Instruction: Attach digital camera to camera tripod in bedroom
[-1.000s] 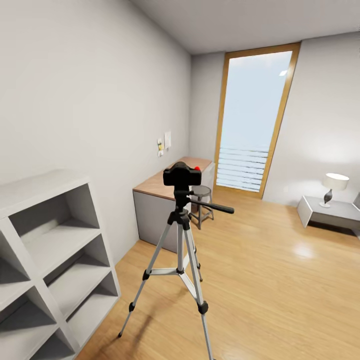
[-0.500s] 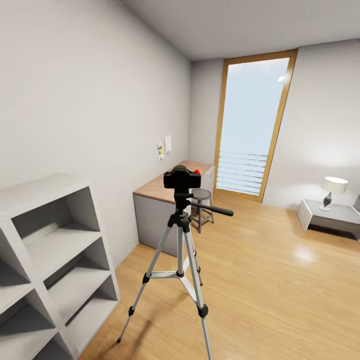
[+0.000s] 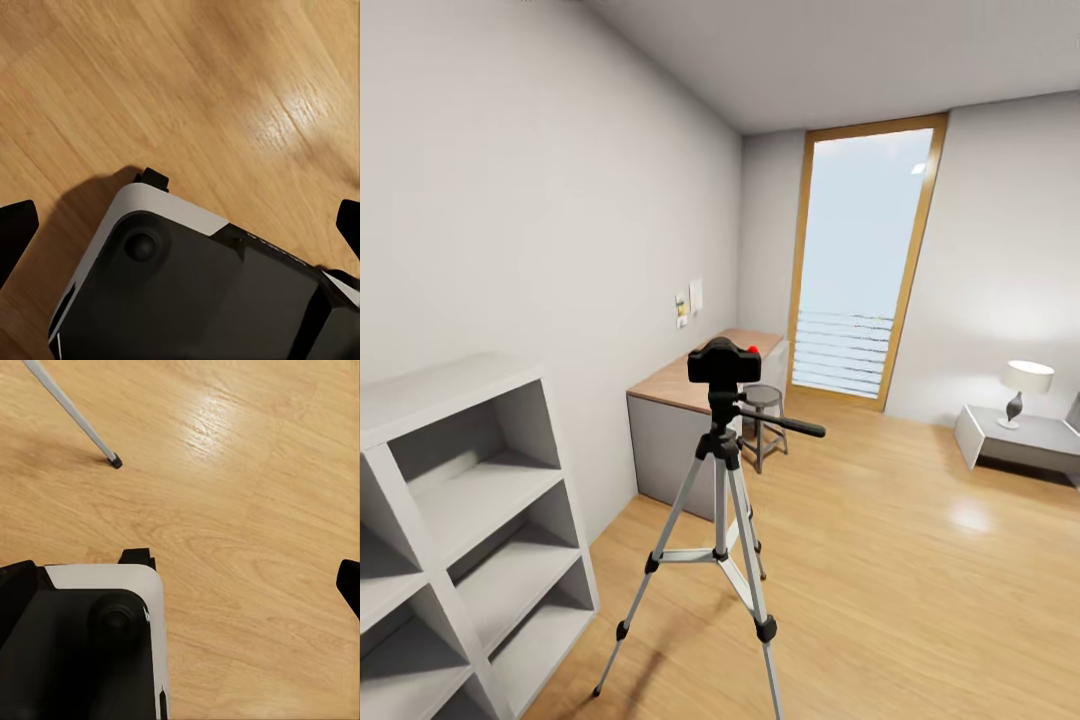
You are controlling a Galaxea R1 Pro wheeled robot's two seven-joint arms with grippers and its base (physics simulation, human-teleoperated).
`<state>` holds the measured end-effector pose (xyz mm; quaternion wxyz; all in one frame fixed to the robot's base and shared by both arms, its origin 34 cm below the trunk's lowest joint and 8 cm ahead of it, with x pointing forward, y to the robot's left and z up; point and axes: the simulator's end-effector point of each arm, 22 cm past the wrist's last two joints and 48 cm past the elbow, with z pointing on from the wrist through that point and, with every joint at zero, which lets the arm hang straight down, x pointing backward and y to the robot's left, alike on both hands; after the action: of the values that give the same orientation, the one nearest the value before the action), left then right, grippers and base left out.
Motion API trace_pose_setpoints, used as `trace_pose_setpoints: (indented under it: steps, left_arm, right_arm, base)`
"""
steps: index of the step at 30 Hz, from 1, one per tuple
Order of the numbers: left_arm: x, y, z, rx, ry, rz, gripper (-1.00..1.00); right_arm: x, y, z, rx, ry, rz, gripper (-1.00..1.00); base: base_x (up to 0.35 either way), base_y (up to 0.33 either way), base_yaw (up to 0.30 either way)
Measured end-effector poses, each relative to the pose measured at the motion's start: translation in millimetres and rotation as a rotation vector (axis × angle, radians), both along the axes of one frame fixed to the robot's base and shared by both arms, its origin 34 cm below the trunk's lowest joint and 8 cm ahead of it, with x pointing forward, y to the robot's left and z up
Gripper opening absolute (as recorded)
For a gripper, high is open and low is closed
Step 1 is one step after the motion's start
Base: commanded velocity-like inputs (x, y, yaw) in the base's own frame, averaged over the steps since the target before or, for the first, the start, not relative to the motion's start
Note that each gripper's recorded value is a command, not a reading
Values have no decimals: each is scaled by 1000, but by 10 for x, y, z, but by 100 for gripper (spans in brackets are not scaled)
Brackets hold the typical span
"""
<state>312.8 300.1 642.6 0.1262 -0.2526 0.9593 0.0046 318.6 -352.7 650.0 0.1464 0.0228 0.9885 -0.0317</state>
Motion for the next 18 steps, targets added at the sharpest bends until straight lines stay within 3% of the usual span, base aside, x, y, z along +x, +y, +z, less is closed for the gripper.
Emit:
trace_pose_setpoints:
  steps: [18]
  left_arm:
    - [107, -13, 61, -3, -30, -1, 100]
  right_arm:
    - [103, 0, 63, 0, -30, 0, 100]
  base:
    - [0, 0, 0]
